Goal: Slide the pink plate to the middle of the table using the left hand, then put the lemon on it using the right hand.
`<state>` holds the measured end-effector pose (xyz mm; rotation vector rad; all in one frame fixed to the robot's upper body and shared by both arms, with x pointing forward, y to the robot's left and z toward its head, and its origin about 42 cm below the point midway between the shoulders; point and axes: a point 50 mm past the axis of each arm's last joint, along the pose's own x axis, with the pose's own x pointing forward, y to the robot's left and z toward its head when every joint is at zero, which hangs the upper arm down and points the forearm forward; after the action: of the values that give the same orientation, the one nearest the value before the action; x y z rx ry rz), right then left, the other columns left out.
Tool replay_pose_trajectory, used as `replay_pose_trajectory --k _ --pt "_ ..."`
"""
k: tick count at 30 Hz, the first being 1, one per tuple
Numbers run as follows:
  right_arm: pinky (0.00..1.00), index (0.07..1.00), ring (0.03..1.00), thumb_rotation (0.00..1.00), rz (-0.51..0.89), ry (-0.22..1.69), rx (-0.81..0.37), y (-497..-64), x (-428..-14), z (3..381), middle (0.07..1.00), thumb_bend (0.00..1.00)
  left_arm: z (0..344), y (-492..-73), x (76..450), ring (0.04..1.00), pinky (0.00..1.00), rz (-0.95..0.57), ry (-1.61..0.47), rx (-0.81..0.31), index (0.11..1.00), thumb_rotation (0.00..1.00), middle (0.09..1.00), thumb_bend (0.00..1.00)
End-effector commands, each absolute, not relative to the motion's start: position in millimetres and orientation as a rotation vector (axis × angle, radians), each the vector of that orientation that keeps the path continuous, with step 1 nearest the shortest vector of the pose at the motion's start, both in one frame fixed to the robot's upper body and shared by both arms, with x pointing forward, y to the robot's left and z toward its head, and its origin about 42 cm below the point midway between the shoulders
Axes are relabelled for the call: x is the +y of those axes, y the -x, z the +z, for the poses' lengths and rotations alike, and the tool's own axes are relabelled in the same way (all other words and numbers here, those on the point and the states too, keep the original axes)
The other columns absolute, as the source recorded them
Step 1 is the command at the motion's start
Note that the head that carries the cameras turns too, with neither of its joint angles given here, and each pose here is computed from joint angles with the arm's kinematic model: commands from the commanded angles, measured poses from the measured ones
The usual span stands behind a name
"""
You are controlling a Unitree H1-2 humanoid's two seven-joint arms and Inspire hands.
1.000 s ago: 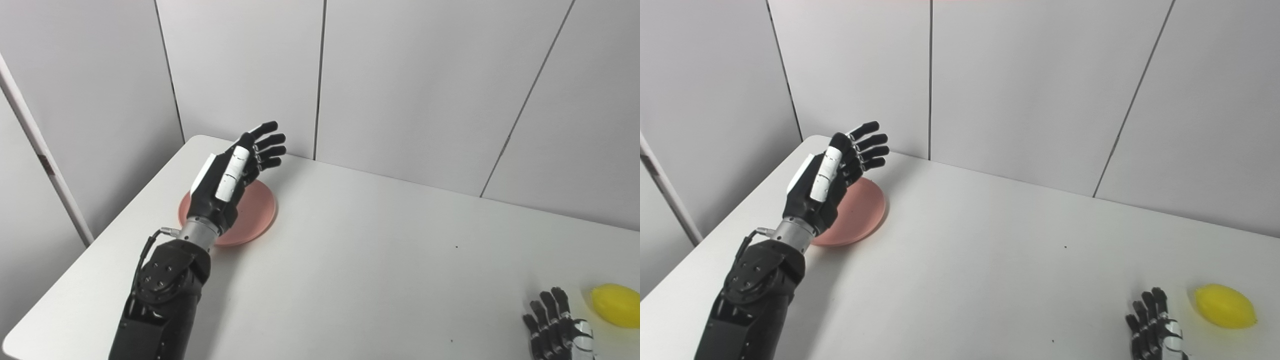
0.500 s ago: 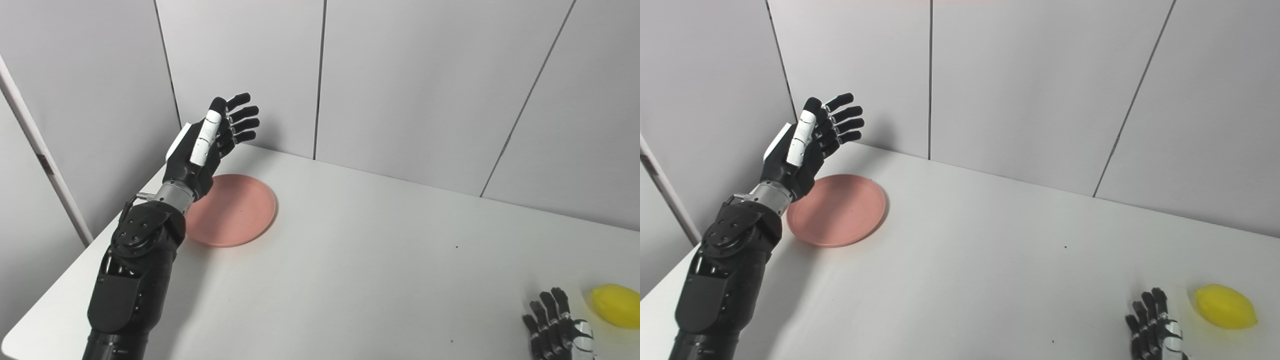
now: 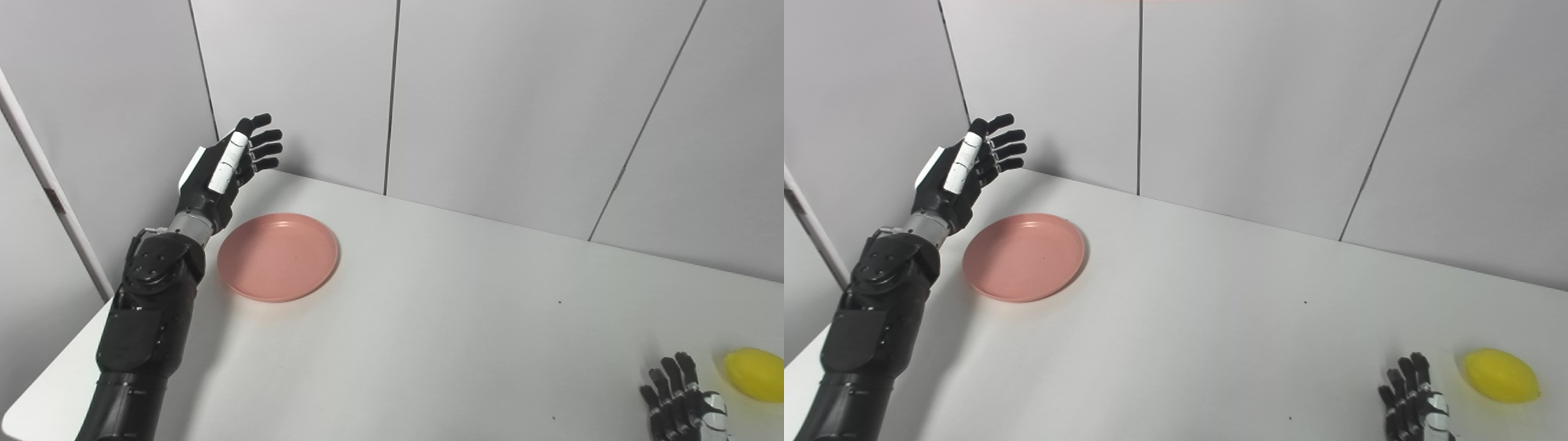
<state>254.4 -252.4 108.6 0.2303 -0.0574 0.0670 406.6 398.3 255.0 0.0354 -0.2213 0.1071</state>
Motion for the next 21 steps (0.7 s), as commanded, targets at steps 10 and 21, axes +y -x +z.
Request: replay_pose_trajectory --k 10,21 --pt "1.0 1.0 1.0 1.0 0.063 -0.269 0.014 -242 -245 89 1.0 0.65 272 -423 443 0.797 0.81 0.165 -0.048 -0.35 0.815 0.8 0.779 0.9" --pt "1.0 1.0 1.0 1.0 0.064 -0.277 0.009 -241 -245 89 1.0 0.65 245 -425 464 0.775 0.72 0.202 0.029 -0.302 0.817 0.72 0.784 0.9"
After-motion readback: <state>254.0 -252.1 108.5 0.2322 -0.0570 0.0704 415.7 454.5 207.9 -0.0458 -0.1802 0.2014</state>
